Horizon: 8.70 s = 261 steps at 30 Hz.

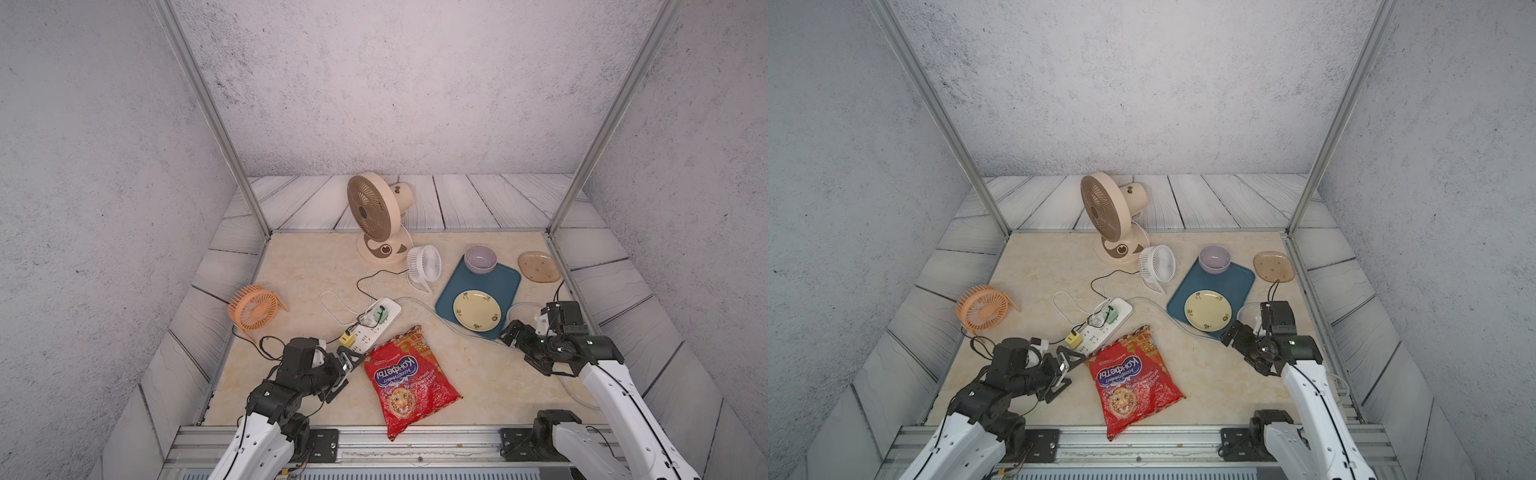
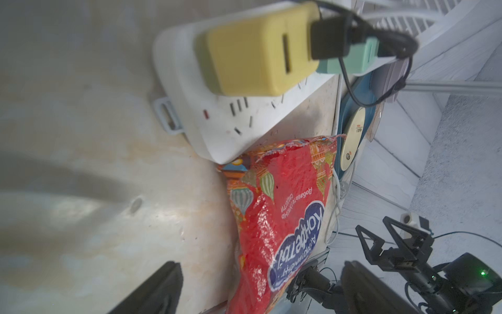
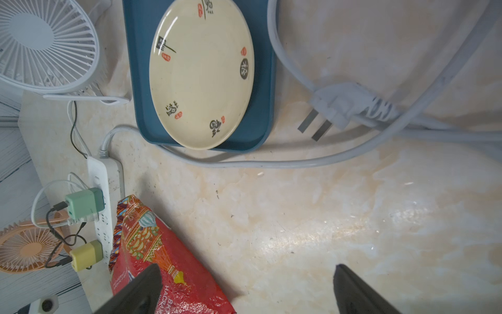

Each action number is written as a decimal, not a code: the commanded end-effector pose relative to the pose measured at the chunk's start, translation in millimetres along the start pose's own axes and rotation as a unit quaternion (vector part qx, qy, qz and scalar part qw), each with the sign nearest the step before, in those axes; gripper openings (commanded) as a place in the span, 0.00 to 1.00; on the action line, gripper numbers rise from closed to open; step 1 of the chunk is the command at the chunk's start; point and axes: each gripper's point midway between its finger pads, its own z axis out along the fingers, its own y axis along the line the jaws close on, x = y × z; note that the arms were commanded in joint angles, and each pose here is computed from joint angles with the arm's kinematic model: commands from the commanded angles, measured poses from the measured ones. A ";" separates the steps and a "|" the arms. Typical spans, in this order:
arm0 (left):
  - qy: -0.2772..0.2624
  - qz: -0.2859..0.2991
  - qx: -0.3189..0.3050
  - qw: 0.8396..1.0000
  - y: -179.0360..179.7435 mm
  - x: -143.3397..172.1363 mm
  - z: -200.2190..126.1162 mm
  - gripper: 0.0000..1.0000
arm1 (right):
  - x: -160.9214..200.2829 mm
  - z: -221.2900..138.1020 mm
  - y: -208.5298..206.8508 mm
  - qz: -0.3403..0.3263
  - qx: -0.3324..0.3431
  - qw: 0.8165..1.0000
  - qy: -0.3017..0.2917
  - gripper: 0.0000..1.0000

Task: Unplug the desk fan from the power strip
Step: Pick up the distractor from the center of the board, then place the distractor at the center of the board, then adjust the distractor at the center of the board, then move the socket to the center of the board.

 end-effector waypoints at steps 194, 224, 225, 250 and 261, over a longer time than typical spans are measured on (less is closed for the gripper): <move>-0.157 -0.035 -0.206 0.965 -32.7 -115.7 -84.5 0.81 | 21.9 94.8 206.4 -0.445 -0.049 0.891 0.070 0.96; -0.014 0.461 -0.310 0.831 -42.8 -125.3 -7.4 0.75 | 41.9 105.0 190.9 -0.242 0.002 0.963 0.118 0.92; -0.008 0.470 -0.315 0.824 -43.0 -128.1 -4.1 0.74 | 39.6 102.5 190.8 -0.243 0.002 0.963 0.113 0.92; 0.113 0.475 -0.293 0.822 -16.5 -106.3 35.4 0.39 | 21.2 84.5 177.5 -0.241 0.011 0.968 0.077 0.92; 0.096 0.462 -0.300 0.829 -25.4 -83.8 38.8 0.23 | 31.0 87.2 180.1 -0.178 -0.025 0.980 0.089 0.92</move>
